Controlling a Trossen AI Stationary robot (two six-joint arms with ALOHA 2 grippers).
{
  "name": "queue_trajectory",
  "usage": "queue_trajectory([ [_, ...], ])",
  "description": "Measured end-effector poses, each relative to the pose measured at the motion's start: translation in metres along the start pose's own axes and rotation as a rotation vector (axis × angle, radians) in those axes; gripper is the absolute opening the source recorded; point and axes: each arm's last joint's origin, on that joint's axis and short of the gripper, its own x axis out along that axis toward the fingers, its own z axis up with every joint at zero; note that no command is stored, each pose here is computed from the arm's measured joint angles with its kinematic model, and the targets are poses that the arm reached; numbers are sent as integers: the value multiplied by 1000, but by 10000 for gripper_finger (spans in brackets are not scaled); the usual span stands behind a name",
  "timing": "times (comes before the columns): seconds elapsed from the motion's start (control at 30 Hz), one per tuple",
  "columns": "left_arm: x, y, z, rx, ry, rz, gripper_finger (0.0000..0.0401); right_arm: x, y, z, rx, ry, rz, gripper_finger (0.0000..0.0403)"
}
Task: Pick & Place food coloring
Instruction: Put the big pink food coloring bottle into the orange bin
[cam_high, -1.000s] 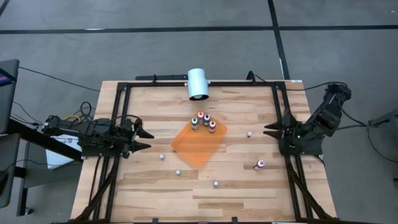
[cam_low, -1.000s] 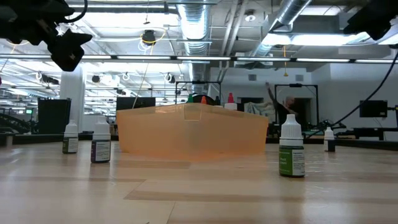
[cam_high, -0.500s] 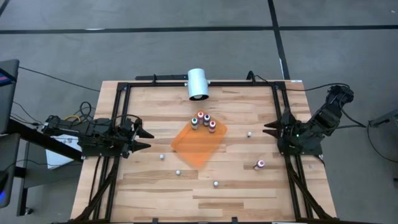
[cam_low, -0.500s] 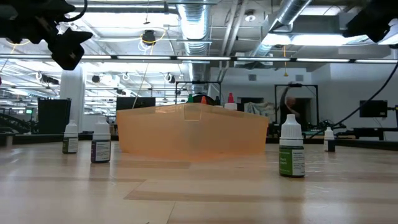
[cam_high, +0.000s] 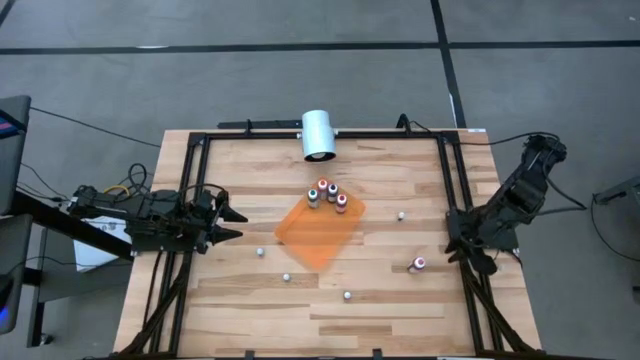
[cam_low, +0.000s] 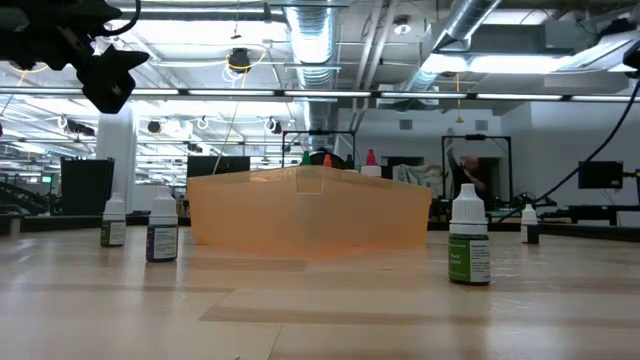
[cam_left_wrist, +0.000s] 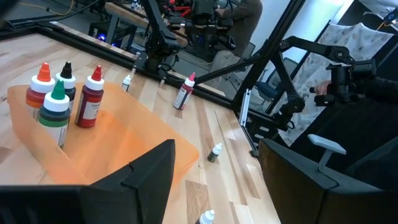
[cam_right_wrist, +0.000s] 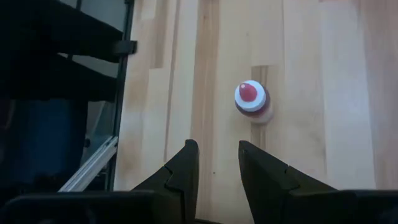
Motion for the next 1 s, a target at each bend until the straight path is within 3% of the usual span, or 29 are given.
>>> queue_trajectory([
  [0.4,0,0,0,0,1,0,224,10,1,7,185,19,-73,107],
  [0.7,0,0,0,1,1,0,224,19,0,13,217,39,-124,174],
  [1.0,0,0,0,8,3,-3,224,19,13,27,226,-99,23,220],
])
